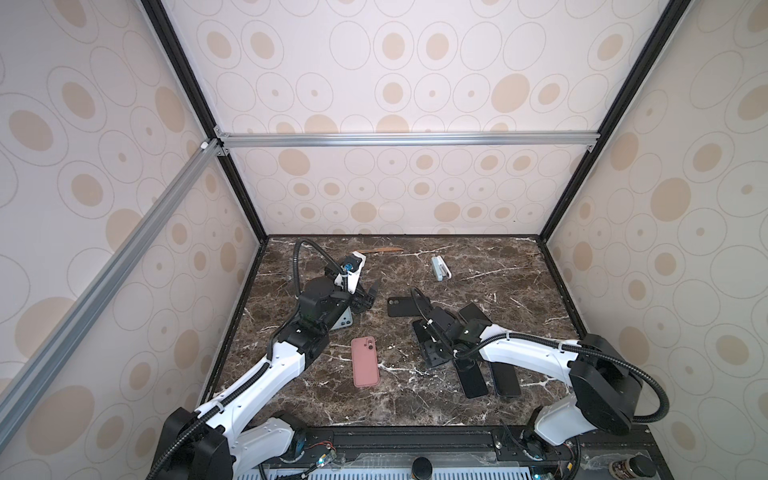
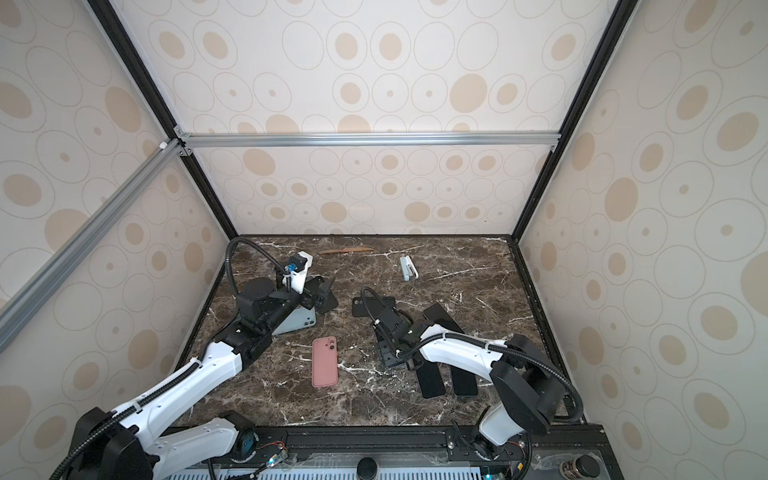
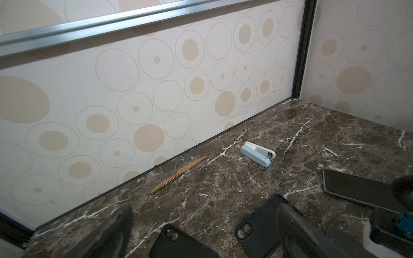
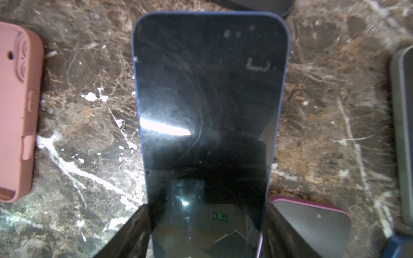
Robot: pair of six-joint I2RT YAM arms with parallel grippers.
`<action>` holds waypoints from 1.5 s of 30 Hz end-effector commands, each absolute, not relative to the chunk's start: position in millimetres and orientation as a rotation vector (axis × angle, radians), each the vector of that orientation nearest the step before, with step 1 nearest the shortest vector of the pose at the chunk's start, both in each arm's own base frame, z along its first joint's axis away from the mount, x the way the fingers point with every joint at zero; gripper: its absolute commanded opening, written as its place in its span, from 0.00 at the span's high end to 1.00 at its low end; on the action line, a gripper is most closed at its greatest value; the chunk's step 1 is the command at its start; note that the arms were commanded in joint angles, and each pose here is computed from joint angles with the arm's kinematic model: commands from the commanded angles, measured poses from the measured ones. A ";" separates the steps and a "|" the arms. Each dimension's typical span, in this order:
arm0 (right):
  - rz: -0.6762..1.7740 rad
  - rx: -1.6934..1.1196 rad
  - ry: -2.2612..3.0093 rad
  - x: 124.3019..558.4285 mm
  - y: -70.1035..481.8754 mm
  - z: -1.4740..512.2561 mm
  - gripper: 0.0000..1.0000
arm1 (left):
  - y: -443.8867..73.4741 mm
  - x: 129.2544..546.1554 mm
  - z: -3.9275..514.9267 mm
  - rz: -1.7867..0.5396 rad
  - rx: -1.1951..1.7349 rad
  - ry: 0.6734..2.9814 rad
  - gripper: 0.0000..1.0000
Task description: Put the phone into the phone case
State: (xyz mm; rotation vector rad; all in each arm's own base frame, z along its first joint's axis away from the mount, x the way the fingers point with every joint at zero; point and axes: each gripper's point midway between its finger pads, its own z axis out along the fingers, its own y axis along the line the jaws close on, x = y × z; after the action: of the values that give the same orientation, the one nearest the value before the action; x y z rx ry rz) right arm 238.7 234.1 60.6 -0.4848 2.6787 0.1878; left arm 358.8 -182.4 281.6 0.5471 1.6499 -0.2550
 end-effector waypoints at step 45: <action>0.453 -0.741 2.104 260.7 275.7 182.3 0.43 | -301.8 310.8 207.4 -1.253 0.809 2.396 0.56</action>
State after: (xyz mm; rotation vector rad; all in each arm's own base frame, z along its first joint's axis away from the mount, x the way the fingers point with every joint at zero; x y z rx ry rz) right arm 252.8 264.3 155.5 -0.7514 2.1903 0.4129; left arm 318.1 -297.1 203.7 0.7259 2.4023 -1.2236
